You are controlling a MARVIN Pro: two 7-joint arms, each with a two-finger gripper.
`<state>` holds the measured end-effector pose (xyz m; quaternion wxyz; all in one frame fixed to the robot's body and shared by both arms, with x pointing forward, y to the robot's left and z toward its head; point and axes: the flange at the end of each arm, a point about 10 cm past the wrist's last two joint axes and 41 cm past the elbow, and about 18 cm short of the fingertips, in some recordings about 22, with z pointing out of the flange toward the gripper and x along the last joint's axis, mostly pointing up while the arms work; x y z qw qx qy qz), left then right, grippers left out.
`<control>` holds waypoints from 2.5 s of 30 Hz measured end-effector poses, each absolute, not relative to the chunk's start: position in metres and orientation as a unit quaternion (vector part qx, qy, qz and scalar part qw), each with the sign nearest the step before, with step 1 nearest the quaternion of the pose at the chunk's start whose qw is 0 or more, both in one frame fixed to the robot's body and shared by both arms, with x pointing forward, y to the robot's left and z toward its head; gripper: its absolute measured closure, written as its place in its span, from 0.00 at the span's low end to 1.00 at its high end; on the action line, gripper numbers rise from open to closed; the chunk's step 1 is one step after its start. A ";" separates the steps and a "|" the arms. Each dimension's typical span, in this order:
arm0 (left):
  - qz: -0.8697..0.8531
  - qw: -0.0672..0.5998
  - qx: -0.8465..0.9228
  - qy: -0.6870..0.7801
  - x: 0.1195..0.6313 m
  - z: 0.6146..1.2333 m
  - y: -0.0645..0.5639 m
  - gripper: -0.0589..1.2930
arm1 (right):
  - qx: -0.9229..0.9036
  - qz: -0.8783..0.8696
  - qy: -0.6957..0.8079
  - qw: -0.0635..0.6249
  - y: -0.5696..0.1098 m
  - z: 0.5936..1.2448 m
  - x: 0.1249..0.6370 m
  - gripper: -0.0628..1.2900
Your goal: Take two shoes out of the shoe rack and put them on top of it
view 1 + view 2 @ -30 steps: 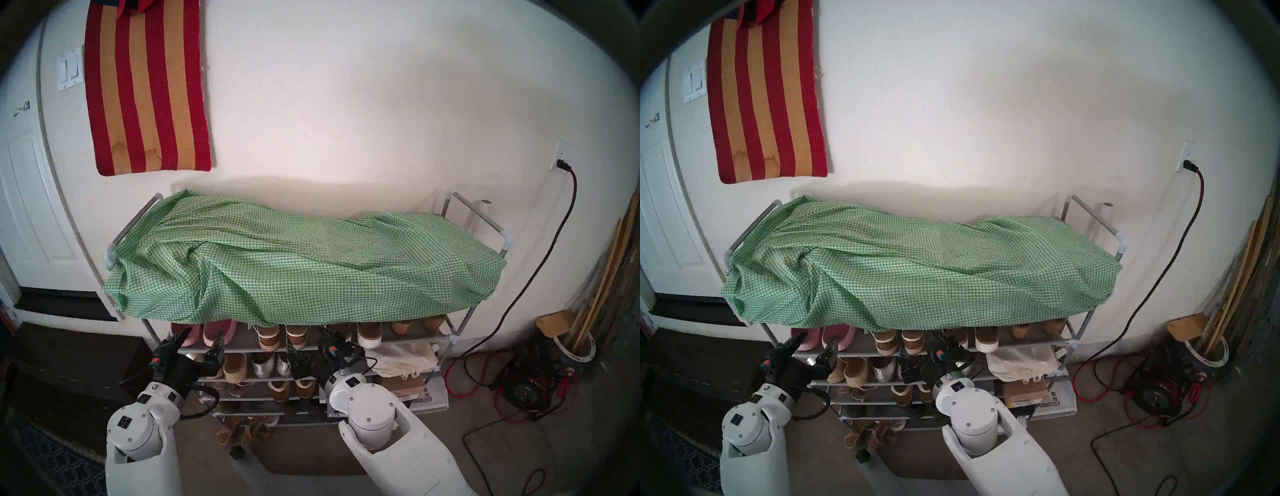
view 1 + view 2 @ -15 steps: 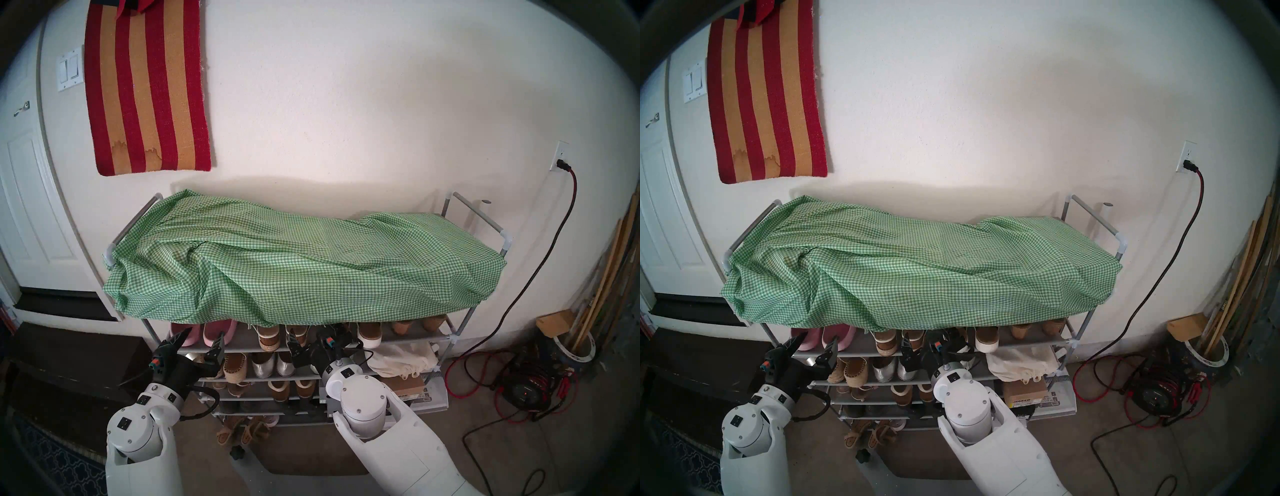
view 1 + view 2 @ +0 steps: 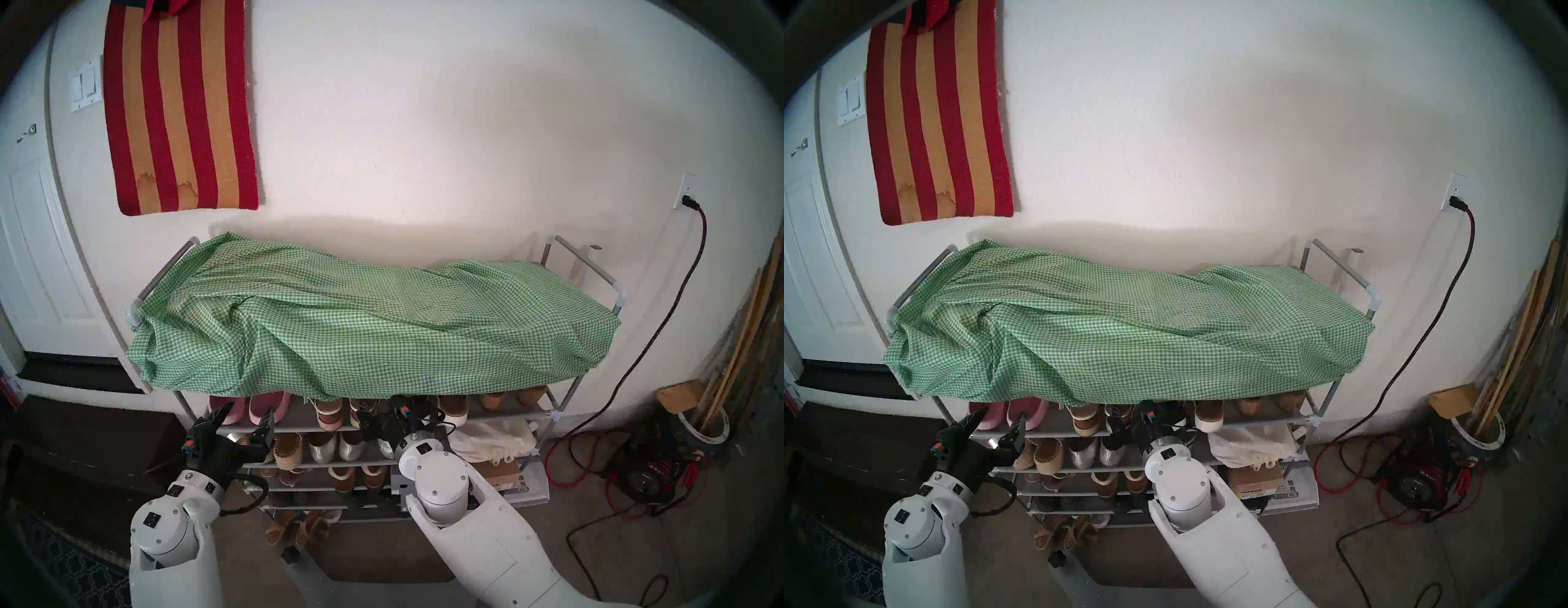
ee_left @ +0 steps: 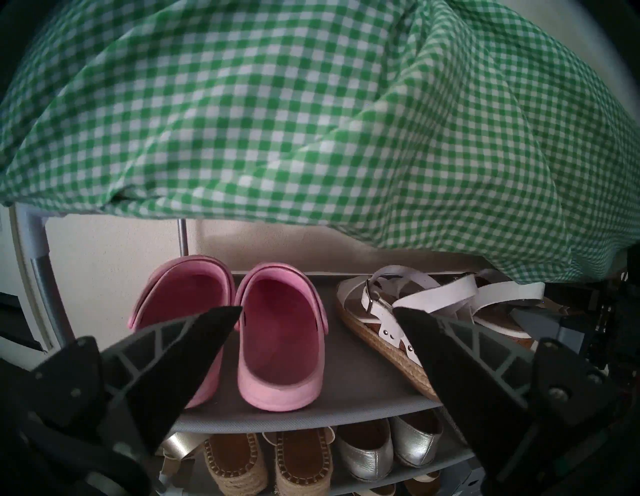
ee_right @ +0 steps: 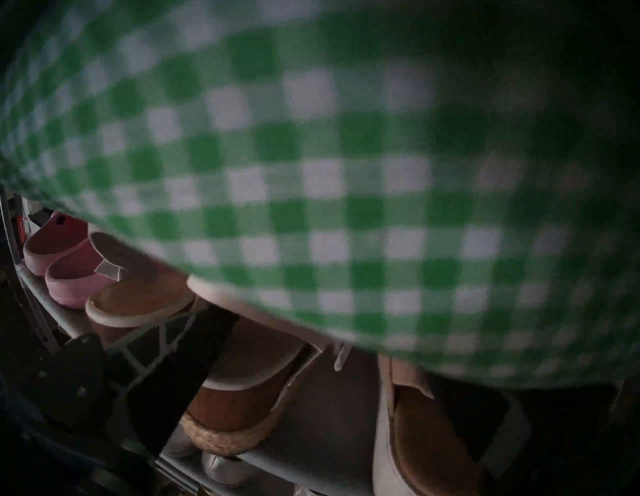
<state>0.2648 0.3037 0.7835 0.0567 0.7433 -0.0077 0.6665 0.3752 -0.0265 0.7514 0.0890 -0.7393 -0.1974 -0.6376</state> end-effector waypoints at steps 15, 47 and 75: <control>0.667 0.057 0.743 -0.007 0.265 0.783 0.304 0.02 | -0.736 -0.643 -0.193 0.088 -0.022 0.748 0.390 0.05; 0.667 0.056 0.743 -0.007 0.264 0.783 0.304 0.02 | -0.720 -0.636 -0.254 0.110 -0.053 0.761 0.346 0.97; 0.667 0.056 0.743 -0.007 0.264 0.783 0.304 0.02 | -0.713 -0.647 -0.237 0.132 -0.116 0.800 0.265 0.97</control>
